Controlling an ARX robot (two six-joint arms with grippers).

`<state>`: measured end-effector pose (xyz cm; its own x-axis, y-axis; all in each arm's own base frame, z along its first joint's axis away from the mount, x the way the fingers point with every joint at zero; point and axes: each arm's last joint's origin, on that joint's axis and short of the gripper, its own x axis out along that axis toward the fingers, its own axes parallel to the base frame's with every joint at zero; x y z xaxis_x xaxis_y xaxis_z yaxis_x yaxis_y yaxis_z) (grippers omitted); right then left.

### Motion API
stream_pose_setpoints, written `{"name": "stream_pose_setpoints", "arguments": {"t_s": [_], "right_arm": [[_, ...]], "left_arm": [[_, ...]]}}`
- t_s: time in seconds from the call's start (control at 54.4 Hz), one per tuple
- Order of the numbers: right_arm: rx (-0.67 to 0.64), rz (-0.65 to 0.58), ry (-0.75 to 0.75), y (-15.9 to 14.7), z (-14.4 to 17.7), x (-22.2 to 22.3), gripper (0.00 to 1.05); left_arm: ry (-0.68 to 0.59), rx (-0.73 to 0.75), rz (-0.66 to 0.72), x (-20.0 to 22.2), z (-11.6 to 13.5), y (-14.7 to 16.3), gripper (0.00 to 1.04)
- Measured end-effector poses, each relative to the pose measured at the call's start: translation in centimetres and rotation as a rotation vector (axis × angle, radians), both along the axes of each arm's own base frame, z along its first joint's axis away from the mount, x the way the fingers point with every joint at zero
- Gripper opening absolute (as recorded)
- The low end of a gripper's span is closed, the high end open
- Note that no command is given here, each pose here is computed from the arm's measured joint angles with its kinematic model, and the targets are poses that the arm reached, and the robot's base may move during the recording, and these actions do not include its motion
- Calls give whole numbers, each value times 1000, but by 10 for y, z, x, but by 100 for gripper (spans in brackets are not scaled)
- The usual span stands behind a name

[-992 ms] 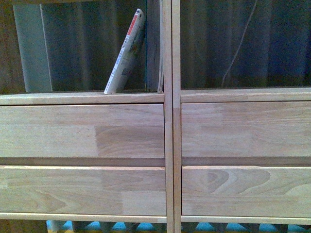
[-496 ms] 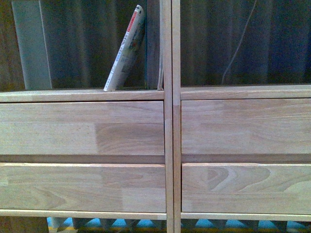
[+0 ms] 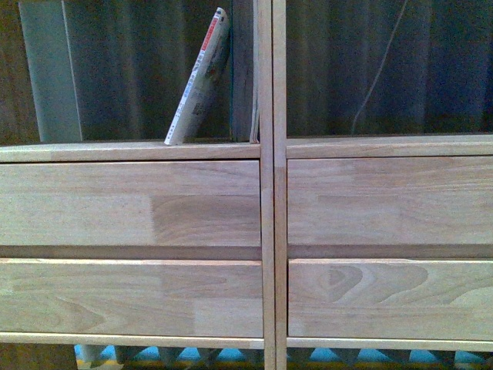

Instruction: Organize books on shelf

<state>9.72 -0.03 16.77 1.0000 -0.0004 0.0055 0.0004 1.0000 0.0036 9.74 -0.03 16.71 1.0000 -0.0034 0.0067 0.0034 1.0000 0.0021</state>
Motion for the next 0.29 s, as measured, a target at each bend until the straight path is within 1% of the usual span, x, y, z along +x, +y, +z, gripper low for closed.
{"name": "stream_pose_setpoints", "arguments": {"t_s": [0.294], "right_arm": [[0,0,0,0,0,0,98]], "left_arm": [[0,0,0,0,0,0,97]]}}
